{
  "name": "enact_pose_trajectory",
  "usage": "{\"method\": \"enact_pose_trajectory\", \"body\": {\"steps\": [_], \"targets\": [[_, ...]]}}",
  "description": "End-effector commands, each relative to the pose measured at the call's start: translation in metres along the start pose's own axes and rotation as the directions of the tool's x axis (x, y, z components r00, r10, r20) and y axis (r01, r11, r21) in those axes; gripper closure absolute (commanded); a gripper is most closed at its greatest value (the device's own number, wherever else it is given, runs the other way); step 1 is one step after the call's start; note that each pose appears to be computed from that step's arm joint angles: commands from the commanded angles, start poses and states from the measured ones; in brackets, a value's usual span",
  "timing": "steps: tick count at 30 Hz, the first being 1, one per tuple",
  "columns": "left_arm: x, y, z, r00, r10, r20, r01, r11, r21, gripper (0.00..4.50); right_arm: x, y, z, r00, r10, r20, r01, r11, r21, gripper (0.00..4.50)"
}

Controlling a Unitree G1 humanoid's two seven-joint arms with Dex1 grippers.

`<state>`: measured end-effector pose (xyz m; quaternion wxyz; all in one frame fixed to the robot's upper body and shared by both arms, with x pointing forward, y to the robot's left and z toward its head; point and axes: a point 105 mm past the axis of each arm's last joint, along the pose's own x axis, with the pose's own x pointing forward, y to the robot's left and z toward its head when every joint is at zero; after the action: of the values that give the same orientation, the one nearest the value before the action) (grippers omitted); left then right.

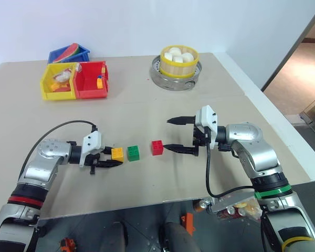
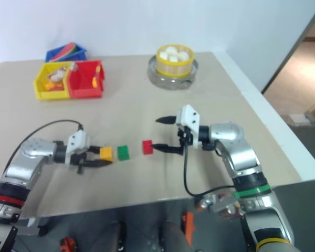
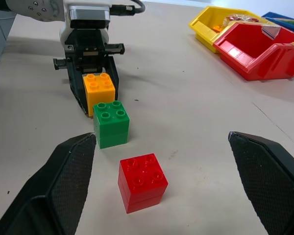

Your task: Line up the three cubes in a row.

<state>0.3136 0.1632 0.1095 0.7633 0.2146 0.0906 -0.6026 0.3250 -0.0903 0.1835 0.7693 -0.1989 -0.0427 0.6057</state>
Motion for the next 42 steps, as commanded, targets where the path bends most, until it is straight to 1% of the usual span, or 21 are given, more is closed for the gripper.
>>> {"method": "enact_pose_trajectory", "body": {"steps": [1,7,11,19,32,42], "targets": [[-0.012,0.005,0.007,1.0,0.009,-0.006,-0.009,0.999,0.04,2.88,-0.003,-0.001,0.015,1.0,0.002,0.019,-0.001,0.998,-0.058,0.0],[-0.029,0.006,0.005,0.999,0.026,-0.03,-0.025,0.999,0.046,2.88,-0.004,0.002,0.014,1.0,0.004,0.013,-0.003,0.998,-0.056,0.0],[-0.033,0.005,0.003,0.999,0.032,-0.044,-0.03,0.998,0.047,2.88,-0.006,0.004,0.014,1.0,0.005,0.006,-0.004,0.998,-0.055,0.0],[-0.028,0.001,-0.001,0.999,0.015,-0.048,-0.013,0.999,0.038,2.88,-0.007,0.004,0.012,1.0,-0.006,-0.007,0.005,0.998,-0.056,0.0],[-0.028,-0.002,-0.012,0.994,-0.015,-0.105,0.019,0.999,0.034,2.88,-0.01,0.004,0.011,1.0,-0.018,-0.017,0.018,0.998,-0.054,0.0],[-0.023,0.004,-0.017,0.991,0.001,-0.132,0.004,0.999,0.037,2.88,-0.01,0.002,0.009,0.999,-0.029,-0.021,0.028,0.998,-0.052,0.0]]}}
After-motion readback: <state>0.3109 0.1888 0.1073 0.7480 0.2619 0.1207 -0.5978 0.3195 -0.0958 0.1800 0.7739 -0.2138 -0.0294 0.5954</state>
